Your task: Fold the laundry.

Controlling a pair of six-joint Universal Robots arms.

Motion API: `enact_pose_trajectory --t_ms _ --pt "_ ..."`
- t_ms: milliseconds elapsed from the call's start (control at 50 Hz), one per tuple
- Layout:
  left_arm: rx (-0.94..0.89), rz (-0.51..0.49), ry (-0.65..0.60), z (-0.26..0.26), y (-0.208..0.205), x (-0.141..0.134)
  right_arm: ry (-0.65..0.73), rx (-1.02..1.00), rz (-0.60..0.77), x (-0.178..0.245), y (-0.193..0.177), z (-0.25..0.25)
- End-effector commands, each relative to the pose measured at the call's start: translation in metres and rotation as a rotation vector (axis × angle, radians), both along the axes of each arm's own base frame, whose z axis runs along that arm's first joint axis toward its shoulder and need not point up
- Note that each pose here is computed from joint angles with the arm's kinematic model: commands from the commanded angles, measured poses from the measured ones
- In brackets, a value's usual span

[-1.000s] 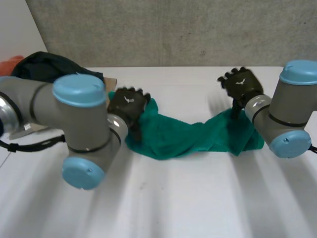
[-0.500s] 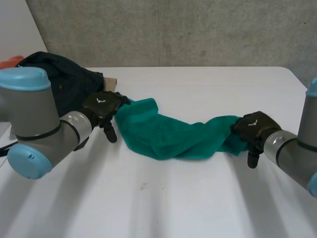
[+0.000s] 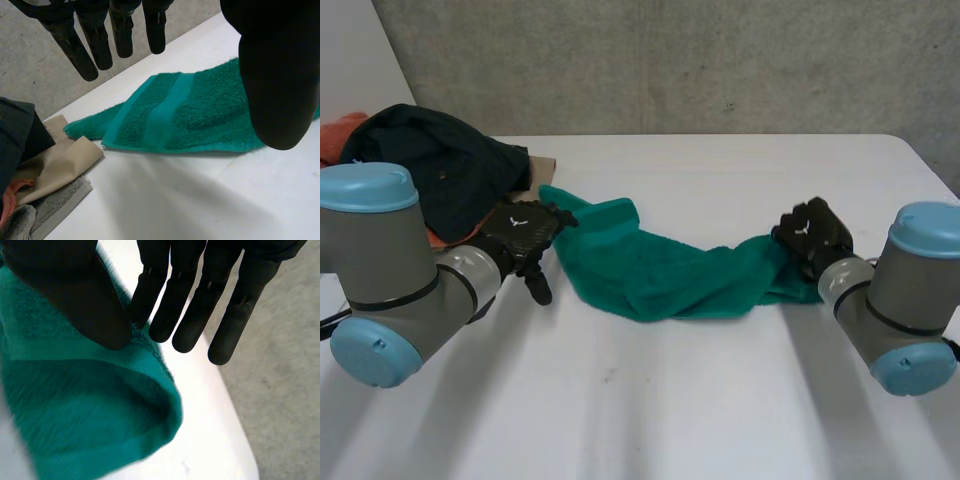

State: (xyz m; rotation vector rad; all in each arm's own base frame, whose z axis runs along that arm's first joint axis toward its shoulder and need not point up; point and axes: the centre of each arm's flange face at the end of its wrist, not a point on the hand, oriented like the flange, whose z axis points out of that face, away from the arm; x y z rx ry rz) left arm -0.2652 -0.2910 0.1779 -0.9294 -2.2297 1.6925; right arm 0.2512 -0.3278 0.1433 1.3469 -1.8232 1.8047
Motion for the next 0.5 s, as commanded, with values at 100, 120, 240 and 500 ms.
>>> enact_pose_trajectory --t_ms 100,120,240,500 --pt "-0.02 0.014 0.005 -0.015 -0.02 -0.003 -0.299 -0.082 0.044 0.008 0.047 0.152" --pt "-0.023 0.014 0.006 -0.015 -0.022 -0.004 -0.315 -0.059 0.046 0.007 0.05 0.157" --pt "-0.007 0.027 0.014 -0.013 -0.019 -0.009 -0.325 0.134 0.033 0.005 0.06 0.161" --pt "0.018 -0.048 0.001 -0.029 -0.006 -0.036 -0.419 0.145 0.13 0.02 0.116 0.212"
